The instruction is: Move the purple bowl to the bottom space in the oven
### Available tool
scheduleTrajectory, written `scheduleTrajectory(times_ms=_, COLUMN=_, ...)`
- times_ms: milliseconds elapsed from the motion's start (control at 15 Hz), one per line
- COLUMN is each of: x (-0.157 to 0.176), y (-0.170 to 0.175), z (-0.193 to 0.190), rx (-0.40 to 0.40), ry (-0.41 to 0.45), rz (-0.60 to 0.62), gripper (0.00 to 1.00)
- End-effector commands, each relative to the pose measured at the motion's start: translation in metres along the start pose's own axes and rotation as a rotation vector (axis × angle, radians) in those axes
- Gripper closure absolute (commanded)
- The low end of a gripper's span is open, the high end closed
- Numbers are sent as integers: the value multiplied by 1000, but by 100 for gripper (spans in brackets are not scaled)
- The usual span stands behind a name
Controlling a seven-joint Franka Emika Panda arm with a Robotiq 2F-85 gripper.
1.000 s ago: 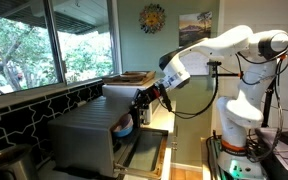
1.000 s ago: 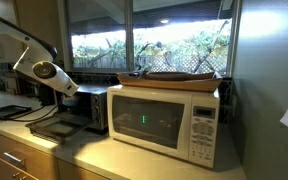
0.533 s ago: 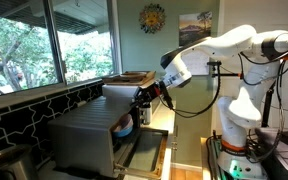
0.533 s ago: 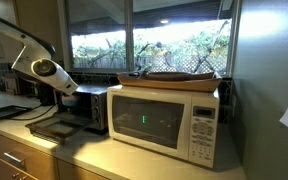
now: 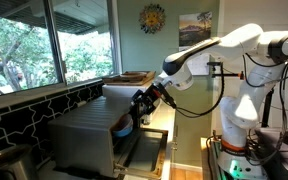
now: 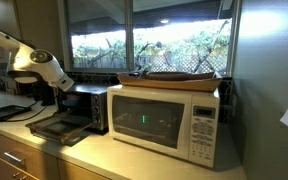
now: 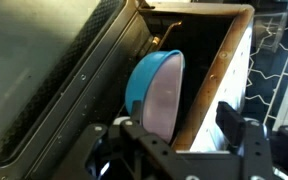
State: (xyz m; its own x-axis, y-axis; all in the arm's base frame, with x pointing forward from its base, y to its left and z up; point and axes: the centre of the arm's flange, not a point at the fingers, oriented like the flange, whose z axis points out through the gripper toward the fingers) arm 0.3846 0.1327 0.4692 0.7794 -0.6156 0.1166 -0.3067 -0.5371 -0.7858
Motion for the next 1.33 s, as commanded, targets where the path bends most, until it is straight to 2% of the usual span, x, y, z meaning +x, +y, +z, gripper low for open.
scheduleTrajectory(times_ms=0, x=-8, y=-9, z=-14, rx=-110, ry=-18, rz=-40, gripper=0)
scheduleTrajectory(times_ms=467, x=-7, y=-23, z=-1, rx=-284, ry=-20, rz=-108, gripper=0)
scheduleTrajectory(times_ms=800, x=-6, y=-44, z=4, rx=-327, ry=-4, rz=-173, gripper=0)
scheduleTrajectory(times_ms=1267, x=-8, y=-53, z=23, rx=-402, ry=-48, rz=-224, gripper=0)
